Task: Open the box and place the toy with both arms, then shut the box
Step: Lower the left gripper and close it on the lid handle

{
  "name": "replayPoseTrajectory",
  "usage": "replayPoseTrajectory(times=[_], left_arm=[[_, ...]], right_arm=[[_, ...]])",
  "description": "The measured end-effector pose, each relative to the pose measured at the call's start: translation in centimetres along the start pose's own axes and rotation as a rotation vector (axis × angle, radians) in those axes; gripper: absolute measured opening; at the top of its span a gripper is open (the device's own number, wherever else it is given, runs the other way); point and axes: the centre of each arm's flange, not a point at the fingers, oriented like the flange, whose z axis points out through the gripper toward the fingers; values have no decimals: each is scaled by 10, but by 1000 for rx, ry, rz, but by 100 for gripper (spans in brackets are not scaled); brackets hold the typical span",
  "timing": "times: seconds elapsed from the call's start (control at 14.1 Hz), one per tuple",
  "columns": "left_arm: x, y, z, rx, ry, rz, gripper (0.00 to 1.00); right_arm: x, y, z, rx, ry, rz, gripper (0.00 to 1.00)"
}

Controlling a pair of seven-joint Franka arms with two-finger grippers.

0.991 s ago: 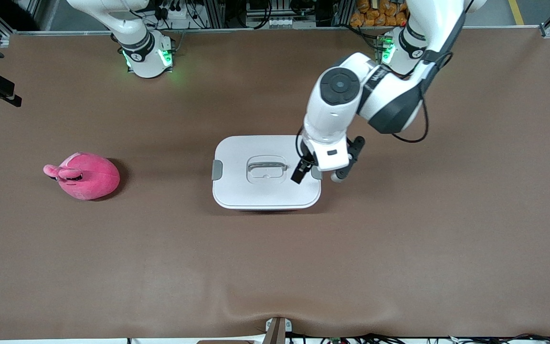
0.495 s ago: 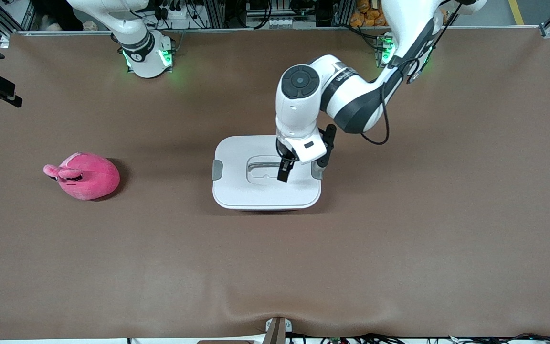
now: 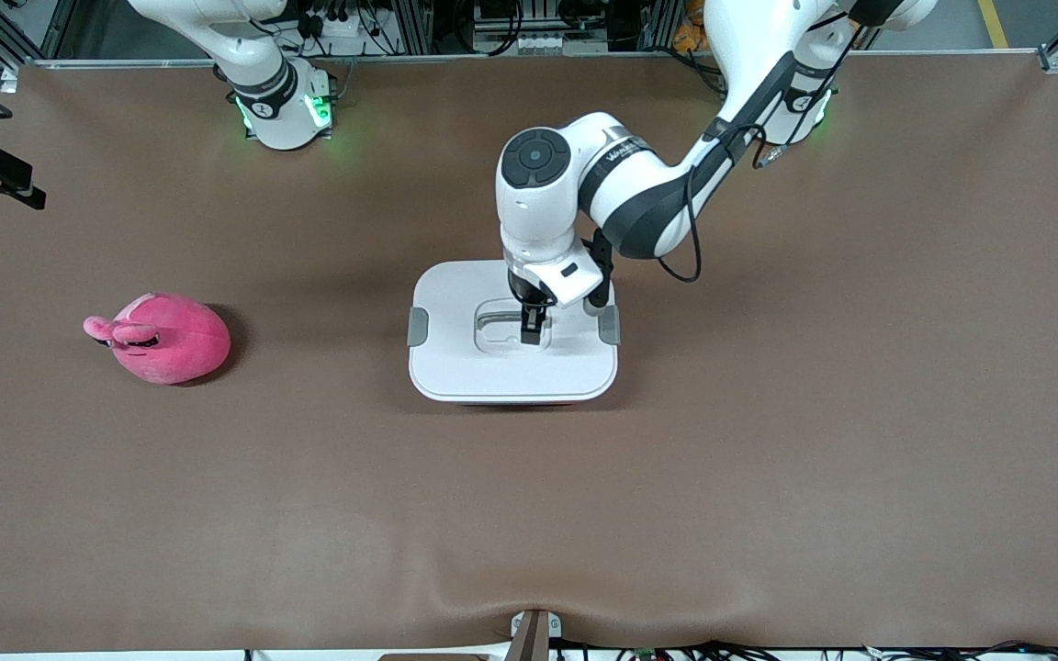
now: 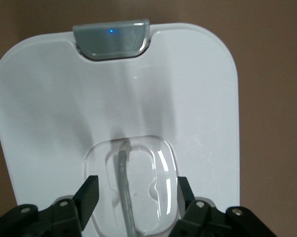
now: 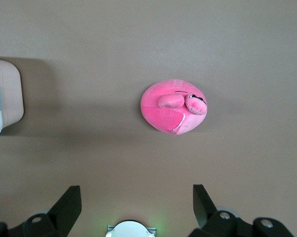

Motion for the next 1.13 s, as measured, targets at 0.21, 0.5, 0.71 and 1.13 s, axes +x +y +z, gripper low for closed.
replayPoseTrajectory(times=[0.21, 0.5, 0.71, 1.13], left_arm=[[-7, -6, 6, 7, 5, -23, 68], [-17, -14, 18, 11, 11, -42, 64], [-21, -17, 18, 10, 10, -48, 57], [-25, -18, 16, -2, -6, -46, 41]], right_arm=[[0, 0, 1, 0, -1, 0, 100], [3, 0, 4, 0, -8, 0, 100], [6, 0, 8, 1, -15, 0, 100], [7, 0, 9, 1, -18, 0, 100]])
